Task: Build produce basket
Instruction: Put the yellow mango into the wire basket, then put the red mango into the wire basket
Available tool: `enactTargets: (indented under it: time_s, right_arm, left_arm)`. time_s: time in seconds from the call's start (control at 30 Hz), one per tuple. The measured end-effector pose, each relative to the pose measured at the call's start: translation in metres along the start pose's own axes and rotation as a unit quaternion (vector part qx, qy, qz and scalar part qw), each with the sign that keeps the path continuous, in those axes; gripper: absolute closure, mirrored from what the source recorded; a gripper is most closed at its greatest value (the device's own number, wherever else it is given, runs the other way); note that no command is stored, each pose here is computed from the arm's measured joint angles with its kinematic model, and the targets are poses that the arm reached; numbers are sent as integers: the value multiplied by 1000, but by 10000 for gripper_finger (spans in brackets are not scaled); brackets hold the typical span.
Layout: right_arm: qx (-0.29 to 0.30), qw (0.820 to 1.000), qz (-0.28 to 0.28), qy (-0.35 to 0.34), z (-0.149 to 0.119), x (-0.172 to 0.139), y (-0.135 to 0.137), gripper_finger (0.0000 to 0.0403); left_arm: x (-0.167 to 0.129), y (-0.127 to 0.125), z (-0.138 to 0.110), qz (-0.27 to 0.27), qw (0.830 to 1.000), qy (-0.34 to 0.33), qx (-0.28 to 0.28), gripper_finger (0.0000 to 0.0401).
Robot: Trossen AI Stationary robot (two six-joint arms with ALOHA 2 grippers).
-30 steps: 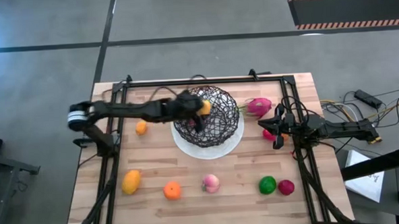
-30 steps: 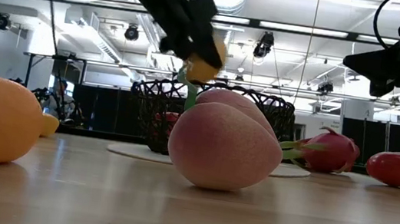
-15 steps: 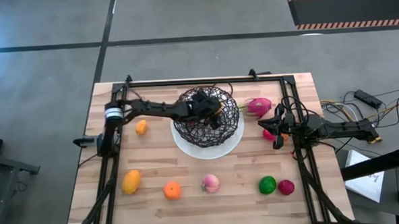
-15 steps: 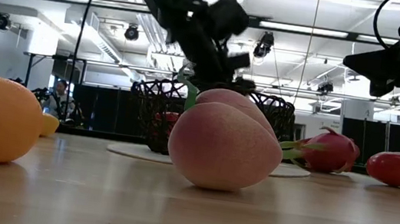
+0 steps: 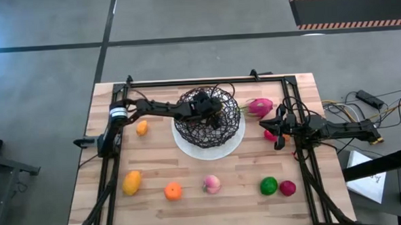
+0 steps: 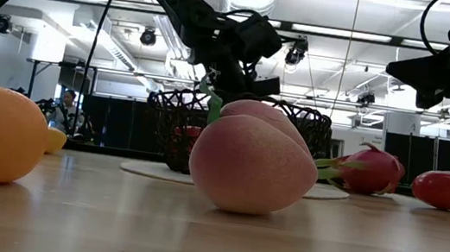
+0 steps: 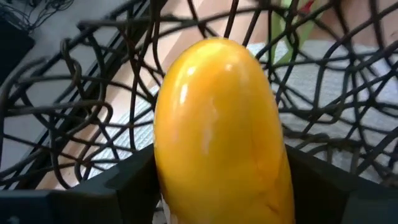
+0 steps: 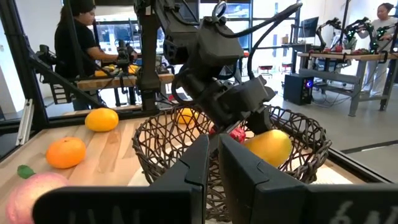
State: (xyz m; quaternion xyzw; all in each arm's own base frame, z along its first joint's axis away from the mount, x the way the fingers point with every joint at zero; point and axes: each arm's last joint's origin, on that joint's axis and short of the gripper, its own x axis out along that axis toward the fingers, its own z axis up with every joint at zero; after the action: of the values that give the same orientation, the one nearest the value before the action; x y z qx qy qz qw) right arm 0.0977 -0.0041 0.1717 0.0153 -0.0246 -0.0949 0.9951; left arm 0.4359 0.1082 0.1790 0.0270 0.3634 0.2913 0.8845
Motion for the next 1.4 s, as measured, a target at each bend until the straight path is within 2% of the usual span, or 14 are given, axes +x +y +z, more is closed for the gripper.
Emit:
enactTargets:
  time_s: [0.27, 0.4, 0.6, 0.77, 0.87, 1.03, 1.17, 1.23, 1.3, 1.4]
  right_arm:
    - [-25, 1000, 0, -1, 0, 0, 0, 374]
    - [-15, 1000, 0, -1, 0, 0, 0, 374]
    - [-19, 1000, 0, -1, 0, 0, 0, 374]
    - [-22, 1000, -1, -1, 0, 0, 0, 374]
    - [-6, 1000, 1, -5, 1, 0, 0, 374]
    - [98, 995, 1, -6, 1, 0, 0, 374]
    - [121, 992, 5, -18, 4, 0, 0, 374]
    - [142, 989, 38, -23, 6, 0, 2, 374]
    - [151, 985, 78, -16, 11, -1, 4, 374]
    - [177, 981, 82, 5, 25, -1, 5, 374]
  left_arm:
    - [0, 4, 3, -12, 1000, -3, -4, 90]
    - [-15, 6, 12, -16, 1000, -18, -8, 79]
    - [-85, -6, 44, -53, 994, -98, -7, 79]
    - [-155, -32, 48, -86, 985, -148, 15, 79]
    - [-190, -53, 30, -76, 982, -168, 36, 79]
    - [-225, -89, -25, -31, 977, -209, 36, 79]
    - [-236, -111, -72, -44, 967, -250, 22, 79]
    - [-238, -116, -90, -60, 961, -269, 8, 79]
    - [-239, -118, -104, -69, 957, -282, -6, 79]
    - [-238, -116, -119, -60, 953, -294, -30, 79]
